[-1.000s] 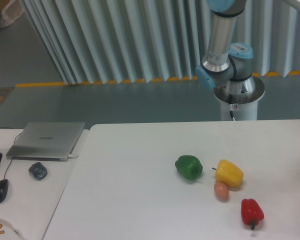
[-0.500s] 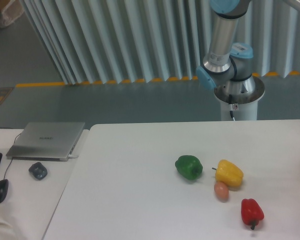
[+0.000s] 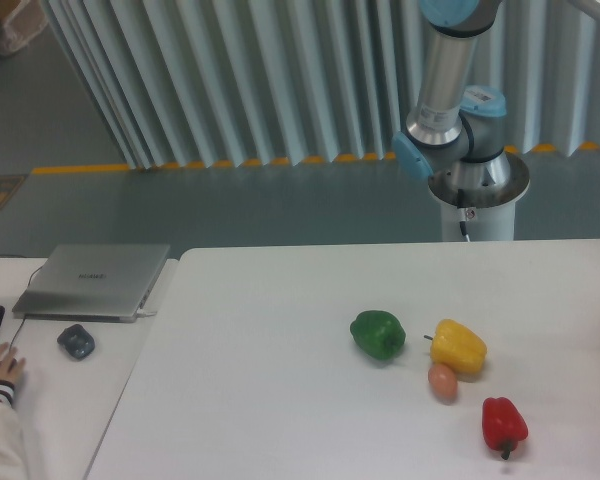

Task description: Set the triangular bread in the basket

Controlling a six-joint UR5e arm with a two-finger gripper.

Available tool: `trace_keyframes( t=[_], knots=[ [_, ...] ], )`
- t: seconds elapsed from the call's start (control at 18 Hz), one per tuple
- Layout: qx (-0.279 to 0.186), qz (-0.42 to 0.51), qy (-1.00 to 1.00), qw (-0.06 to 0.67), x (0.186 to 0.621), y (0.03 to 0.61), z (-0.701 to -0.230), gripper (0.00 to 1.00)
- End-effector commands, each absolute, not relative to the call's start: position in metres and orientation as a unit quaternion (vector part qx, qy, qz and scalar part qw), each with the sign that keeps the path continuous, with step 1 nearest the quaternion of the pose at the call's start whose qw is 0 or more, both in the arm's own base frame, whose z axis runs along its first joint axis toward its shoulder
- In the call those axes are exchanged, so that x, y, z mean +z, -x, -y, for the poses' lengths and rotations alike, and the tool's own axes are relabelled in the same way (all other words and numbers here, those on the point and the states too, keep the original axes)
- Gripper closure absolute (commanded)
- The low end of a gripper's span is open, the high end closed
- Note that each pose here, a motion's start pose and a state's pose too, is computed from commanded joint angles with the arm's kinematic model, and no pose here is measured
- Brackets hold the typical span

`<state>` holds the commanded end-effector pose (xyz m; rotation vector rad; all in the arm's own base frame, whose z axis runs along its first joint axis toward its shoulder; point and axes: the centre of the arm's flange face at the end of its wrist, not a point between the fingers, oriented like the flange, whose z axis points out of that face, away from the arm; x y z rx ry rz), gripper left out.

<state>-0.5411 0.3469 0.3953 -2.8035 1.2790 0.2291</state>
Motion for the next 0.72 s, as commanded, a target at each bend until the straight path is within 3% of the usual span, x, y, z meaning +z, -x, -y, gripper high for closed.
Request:
trace_keyframes(
  t=[0.33,0.72],
  knots=[
    [0.062,-0.367,0.926,0.055,0.402,0.494,-0.398,0.0],
    [0.059,-0.383,0.92,0.062,0.408,0.44,-0.447,0.0]
  ],
)
